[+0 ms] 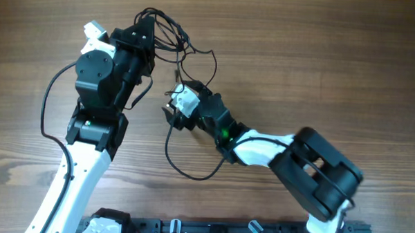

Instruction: Untangle cables

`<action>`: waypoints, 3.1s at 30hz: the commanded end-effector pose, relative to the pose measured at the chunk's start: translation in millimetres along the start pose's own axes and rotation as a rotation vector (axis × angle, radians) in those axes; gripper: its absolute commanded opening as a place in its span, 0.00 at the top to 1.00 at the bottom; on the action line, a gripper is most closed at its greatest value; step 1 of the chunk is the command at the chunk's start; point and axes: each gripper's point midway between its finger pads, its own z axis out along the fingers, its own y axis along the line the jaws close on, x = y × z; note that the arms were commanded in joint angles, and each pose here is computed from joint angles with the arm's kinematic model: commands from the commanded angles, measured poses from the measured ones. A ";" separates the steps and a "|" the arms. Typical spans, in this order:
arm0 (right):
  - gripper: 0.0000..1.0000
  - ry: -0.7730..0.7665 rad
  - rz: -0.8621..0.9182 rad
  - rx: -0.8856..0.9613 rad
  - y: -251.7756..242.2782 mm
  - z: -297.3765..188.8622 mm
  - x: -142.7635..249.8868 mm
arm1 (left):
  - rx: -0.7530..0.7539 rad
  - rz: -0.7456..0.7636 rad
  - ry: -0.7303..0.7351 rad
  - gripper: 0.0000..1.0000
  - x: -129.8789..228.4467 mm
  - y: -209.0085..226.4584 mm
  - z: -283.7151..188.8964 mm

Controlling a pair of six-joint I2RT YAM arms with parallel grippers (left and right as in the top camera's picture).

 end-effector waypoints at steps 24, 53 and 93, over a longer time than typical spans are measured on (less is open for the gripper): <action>0.96 -0.021 0.727 0.007 -74.3 -208.7 -122.5 | 0.025 0.886 0.660 0.96 78.6 74.8 -20.3; 0.96 -0.044 1.801 -0.346 -153.8 -161.0 -94.9 | -0.167 0.599 0.693 0.96 79.3 107.8 -22.3; 0.00 0.117 0.775 0.103 -117.6 -141.2 -45.8 | -0.432 -0.239 0.214 0.96 27.9 113.2 0.3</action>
